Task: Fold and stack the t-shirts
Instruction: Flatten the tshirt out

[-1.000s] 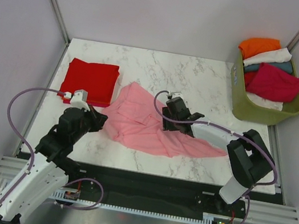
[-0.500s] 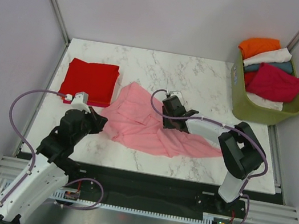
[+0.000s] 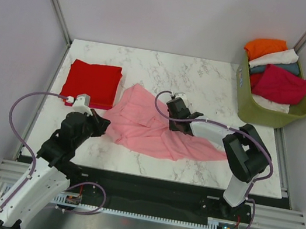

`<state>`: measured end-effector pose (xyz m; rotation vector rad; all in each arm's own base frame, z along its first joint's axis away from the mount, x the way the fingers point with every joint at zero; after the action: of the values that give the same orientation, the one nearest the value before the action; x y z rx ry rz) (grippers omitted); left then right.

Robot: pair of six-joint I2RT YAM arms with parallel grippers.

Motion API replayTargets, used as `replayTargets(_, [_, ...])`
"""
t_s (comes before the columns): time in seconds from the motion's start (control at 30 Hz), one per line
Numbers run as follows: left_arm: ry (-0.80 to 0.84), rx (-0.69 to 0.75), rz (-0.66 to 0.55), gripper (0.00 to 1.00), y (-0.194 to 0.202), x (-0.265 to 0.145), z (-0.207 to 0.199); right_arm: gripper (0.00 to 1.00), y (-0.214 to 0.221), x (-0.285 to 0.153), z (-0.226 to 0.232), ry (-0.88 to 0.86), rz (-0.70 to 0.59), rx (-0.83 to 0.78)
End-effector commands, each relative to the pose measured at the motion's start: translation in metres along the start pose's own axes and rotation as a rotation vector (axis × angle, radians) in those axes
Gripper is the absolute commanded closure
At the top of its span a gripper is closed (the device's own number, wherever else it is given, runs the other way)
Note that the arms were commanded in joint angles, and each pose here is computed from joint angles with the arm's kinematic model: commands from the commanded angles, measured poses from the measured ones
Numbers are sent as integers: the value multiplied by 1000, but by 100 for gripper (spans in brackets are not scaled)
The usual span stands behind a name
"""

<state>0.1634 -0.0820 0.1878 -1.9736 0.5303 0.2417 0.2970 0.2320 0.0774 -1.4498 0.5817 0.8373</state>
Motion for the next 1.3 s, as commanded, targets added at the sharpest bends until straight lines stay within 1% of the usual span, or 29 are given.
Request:
replayTargets(0.0, [44,-21,-42,98,-11,-2,-9,87,-15,-8,2,-23,-57,35])
replayTargets(0.07, [42,-19,-39,98,-12,-2,-9,85,-21,-17,-1,-11,-95,42])
replayTargets(0.17, [50,-21,-43,98,-16,-2,-12,82,-37,-43,-8,0,-187,74])
replayTargets(0.23, [51,-24,-41,98,-18,-2,-14,79,-39,-52,-14,4,-208,85])
replayTargets(0.33, [50,-23,-37,98,-20,-1,-16,79,-43,-65,-21,-5,-244,107])
replayTargets(0.47, [61,-23,-31,98,-23,-1,-19,83,-40,-70,-30,-2,-250,132])
replayTargets(0.53, [64,-25,-33,98,-24,-2,-19,87,-38,-69,-35,2,-251,148])
replayTargets(0.57, [65,-27,-36,98,-25,-2,-20,100,-38,-71,-36,-3,-257,160])
replayTargets(0.67, [67,-28,-35,98,-24,-2,-20,100,-33,-68,-42,-21,-247,175])
replayTargets(0.7, [65,-28,-32,98,-24,-1,-20,96,-32,-66,-43,-30,-243,179])
replayTargets(0.73, [65,-28,-32,98,-24,-1,-20,81,-31,-66,-42,-54,-230,182])
replayTargets(0.83, [62,-32,-33,98,-22,-1,-19,64,-32,-60,-35,-114,-199,172])
replayTargets(0.97, [59,-37,-31,98,-21,-1,-18,63,-29,-40,-27,-129,-135,156])
replayTargets(1.13, [55,-28,-31,98,-20,0,-17,57,-33,-32,-18,-181,-129,153])
replayTargets(1.27, [50,-24,-28,98,-20,1,-16,57,-33,-22,-16,-163,-108,150])
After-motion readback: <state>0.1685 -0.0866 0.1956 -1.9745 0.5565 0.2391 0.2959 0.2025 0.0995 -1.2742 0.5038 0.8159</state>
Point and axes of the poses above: each gripper's point midway between its finger pads, its own x axis out along the fingers, its own z axis along the line the jaws close on, y = z × x, the point moved 7 cm from there along -x, back along the fingers, and after that the axes turned 5 degrees about x, right-handed, at the moved point
